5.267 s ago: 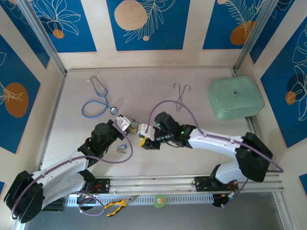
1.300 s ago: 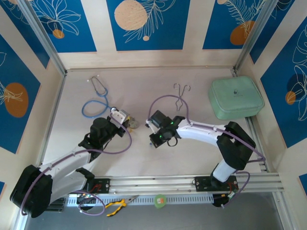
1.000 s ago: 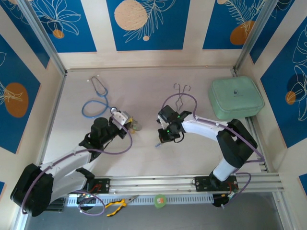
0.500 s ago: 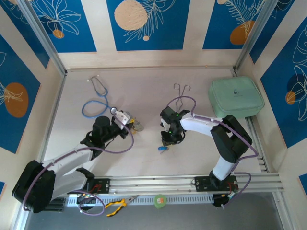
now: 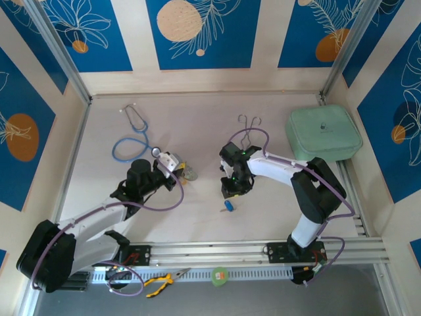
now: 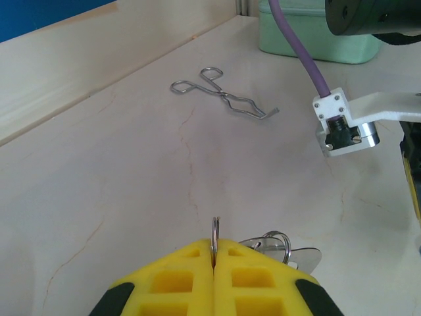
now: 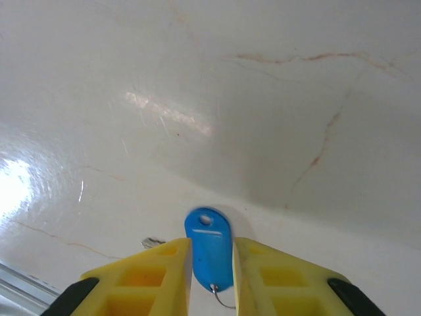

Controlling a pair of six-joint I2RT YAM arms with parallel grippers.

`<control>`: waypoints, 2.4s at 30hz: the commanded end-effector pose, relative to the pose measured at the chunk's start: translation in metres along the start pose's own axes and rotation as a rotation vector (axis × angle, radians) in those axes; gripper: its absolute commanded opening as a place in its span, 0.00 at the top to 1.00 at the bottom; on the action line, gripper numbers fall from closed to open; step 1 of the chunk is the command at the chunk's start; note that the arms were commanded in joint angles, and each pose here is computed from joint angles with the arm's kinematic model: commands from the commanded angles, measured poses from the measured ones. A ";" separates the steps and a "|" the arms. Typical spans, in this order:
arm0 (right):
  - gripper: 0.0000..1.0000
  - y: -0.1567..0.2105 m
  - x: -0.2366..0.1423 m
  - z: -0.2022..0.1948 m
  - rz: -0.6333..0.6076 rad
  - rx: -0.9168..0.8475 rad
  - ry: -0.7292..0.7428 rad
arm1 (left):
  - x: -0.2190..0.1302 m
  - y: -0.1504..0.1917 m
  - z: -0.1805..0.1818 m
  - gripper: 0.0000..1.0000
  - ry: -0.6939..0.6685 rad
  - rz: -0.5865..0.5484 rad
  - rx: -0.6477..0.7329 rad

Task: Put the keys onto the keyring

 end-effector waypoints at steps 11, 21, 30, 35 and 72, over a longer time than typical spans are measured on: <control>0.74 0.037 -0.034 -0.004 -0.032 0.657 -0.054 | -0.002 -0.021 -0.002 1.00 0.023 -0.073 0.021; 0.69 0.059 -0.010 -0.009 0.069 1.088 -0.130 | -0.001 -0.018 -0.006 1.00 0.046 -0.088 0.021; 0.68 0.055 0.007 -0.014 0.077 1.156 -0.181 | -0.001 -0.020 -0.006 1.00 0.046 -0.093 0.031; 0.68 0.052 0.012 -0.016 0.072 1.162 -0.193 | -0.001 -0.020 -0.006 1.00 0.047 -0.092 0.035; 0.82 0.045 0.027 -0.022 0.085 1.160 -0.198 | -0.004 -0.020 -0.005 1.00 0.037 -0.081 0.055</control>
Point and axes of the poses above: each hand's point on the last joint's axis, 136 mm out from that joint toward the fingers, its own x axis out along the fingers, its own z axis along the line the jaws close on, y = z × x, the point moved 4 cm from there along -x, back along the fingers, and after that the axes turned 3 degrees about x, right-handed, at the moved point
